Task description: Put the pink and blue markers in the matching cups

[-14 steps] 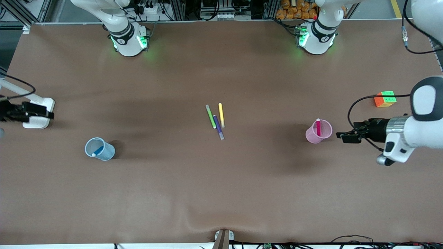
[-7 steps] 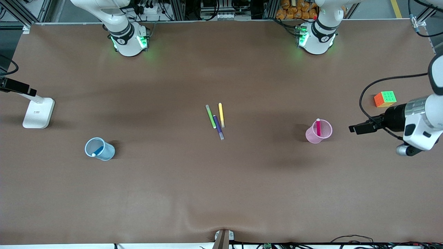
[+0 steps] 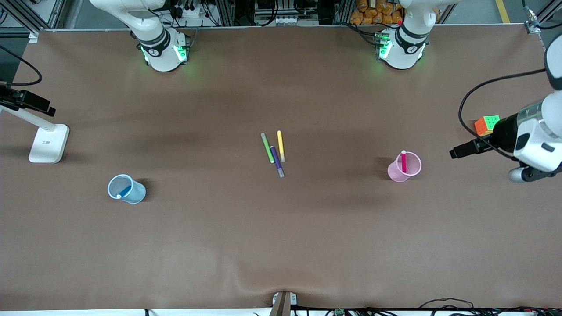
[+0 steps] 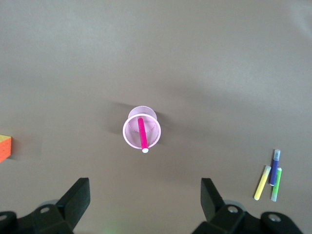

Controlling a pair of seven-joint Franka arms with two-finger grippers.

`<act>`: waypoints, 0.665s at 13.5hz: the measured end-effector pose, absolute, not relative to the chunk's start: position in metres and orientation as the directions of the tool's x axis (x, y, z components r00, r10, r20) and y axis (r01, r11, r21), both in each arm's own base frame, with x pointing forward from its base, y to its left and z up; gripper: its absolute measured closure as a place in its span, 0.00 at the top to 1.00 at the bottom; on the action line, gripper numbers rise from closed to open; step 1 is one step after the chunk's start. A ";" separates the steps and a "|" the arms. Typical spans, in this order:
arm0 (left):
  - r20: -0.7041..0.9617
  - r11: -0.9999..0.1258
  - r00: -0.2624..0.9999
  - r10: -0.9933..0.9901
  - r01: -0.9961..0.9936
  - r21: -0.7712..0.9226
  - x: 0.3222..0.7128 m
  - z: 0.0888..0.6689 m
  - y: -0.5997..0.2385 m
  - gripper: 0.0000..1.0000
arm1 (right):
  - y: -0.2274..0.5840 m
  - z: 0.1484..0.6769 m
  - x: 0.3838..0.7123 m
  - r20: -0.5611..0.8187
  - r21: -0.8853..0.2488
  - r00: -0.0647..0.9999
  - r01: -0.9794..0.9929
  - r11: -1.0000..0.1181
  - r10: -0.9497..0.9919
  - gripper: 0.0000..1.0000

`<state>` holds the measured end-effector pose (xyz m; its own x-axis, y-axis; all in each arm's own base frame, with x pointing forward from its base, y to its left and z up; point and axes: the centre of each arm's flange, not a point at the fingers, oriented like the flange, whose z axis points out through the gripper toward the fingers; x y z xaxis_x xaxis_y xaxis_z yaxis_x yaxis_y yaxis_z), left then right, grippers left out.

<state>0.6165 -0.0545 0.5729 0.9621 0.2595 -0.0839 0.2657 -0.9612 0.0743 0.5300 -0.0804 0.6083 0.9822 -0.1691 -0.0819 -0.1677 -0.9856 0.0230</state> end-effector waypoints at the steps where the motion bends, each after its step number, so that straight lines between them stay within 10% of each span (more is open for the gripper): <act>1: -0.064 -0.967 0.968 0.241 0.246 0.069 0.613 0.582 -0.054 1.00 | -0.082 0.614 0.533 -0.070 0.024 0.983 -0.170 -0.985 -0.171 1.00; 9: -0.006 -0.989 0.990 0.141 0.141 0.040 0.600 0.608 -0.070 1.00 | -0.078 0.635 0.542 -0.067 -0.035 0.982 -0.177 -0.984 -0.174 1.00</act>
<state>0.6000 -0.0696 0.6076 0.9899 0.1414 -0.0058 0.1415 -0.9891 0.0403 0.5417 -0.0780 0.6346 0.9825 -0.1739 -0.0673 -0.1766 -0.9837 -0.0352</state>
